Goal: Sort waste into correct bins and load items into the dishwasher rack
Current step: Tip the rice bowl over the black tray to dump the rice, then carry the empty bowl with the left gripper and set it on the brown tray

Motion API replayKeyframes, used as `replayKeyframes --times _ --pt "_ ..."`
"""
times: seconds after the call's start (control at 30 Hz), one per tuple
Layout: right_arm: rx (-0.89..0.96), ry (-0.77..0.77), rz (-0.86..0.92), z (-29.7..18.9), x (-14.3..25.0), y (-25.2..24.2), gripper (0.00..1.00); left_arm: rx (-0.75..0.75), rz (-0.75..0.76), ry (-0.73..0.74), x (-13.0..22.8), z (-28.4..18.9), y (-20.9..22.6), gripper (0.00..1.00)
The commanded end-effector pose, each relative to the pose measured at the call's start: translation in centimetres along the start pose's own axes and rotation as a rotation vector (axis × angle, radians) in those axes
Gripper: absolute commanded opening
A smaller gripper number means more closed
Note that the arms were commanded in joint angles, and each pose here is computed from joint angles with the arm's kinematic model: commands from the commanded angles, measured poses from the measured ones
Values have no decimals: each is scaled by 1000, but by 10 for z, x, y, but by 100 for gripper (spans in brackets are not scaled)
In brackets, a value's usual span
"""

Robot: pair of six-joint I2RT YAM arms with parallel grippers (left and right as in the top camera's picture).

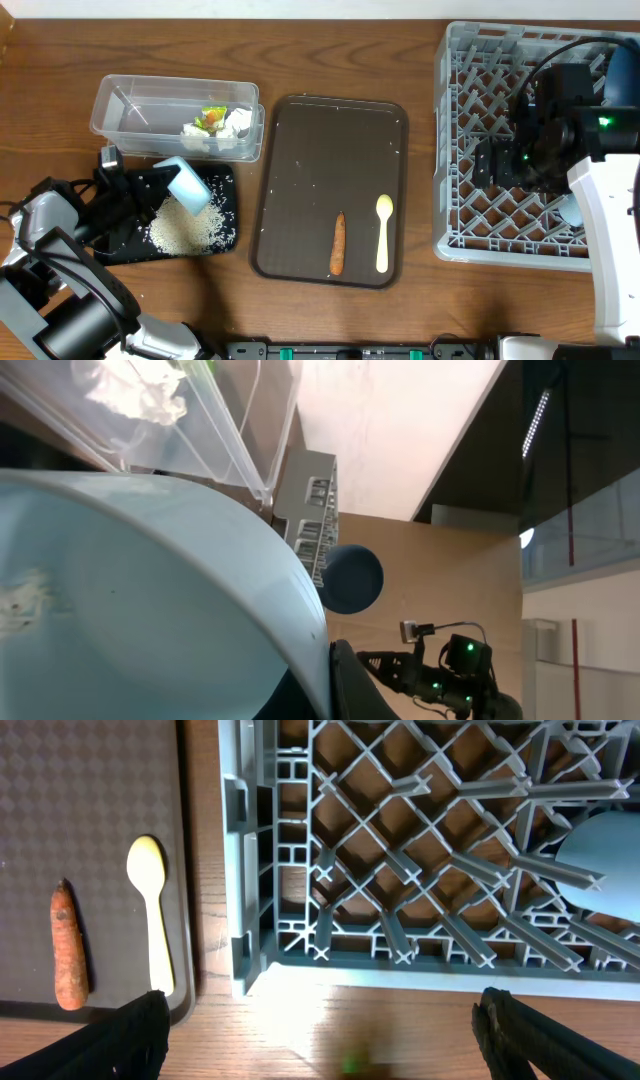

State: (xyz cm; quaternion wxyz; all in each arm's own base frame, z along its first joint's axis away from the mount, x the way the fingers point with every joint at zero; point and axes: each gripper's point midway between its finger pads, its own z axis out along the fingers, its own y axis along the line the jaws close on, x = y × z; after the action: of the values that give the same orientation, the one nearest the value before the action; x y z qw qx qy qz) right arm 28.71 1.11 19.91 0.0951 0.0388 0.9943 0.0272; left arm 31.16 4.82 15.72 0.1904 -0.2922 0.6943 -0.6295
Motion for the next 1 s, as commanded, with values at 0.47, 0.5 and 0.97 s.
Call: replayKeyframes --times 0.47,0.5,0.97 --pt "11 -1 -1 -1 2 -3 96 87 -18 -23 -1 -5 -16 6" --pt "11 -1 -1 -1 2 -3 96 83 -5 -24 -2 -5 -15 6" --pt "12 -1 -1 -1 2 -4 96 11 -2 26 18 2 -9 6"
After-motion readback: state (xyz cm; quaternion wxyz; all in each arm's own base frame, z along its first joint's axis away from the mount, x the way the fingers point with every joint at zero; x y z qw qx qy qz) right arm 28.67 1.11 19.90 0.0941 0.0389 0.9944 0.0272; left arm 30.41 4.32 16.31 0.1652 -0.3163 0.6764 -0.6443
